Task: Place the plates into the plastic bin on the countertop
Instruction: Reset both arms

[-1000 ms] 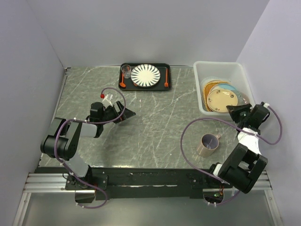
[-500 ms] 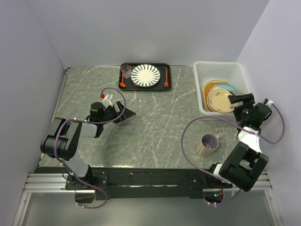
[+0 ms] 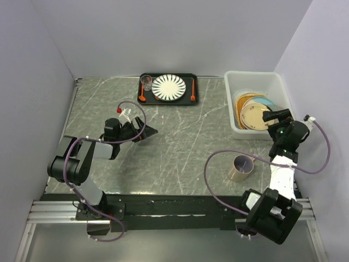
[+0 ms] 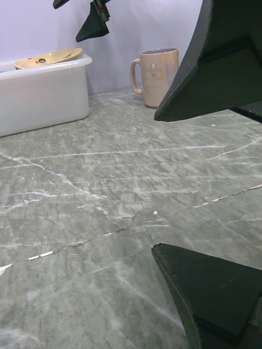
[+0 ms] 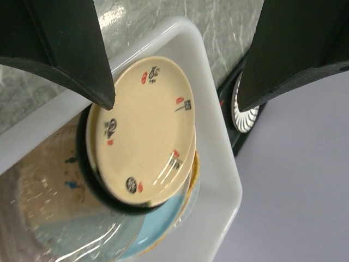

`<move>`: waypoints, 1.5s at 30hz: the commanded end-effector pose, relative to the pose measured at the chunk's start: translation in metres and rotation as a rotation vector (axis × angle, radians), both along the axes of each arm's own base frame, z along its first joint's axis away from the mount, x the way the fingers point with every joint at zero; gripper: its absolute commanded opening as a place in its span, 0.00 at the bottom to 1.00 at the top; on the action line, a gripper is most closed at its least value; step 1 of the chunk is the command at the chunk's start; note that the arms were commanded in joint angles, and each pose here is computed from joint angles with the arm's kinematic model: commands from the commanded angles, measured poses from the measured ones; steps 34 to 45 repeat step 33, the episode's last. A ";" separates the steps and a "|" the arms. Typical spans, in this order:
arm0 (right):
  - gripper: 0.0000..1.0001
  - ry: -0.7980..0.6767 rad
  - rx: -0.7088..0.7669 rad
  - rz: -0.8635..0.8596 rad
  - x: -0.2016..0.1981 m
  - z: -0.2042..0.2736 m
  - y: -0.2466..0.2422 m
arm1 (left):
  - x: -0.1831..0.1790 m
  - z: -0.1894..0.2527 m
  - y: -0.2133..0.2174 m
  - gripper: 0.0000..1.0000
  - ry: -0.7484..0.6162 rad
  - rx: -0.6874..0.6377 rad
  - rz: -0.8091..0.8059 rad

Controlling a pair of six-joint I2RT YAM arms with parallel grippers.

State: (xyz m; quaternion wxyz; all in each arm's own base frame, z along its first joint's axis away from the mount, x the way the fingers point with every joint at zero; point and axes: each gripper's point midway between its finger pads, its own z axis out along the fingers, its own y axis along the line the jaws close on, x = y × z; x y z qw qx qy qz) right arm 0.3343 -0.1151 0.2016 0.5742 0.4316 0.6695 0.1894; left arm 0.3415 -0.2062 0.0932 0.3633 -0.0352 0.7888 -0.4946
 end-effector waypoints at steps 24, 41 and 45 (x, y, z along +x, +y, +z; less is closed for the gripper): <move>1.00 0.123 -0.368 0.430 0.043 0.011 0.204 | 0.013 0.015 0.018 0.99 -0.080 0.098 0.101; 1.00 0.109 -0.440 0.356 0.046 0.008 0.192 | 0.023 0.019 0.035 0.99 -0.122 0.201 0.181; 1.00 0.109 -0.440 0.356 0.046 0.008 0.192 | 0.023 0.019 0.035 0.99 -0.122 0.201 0.181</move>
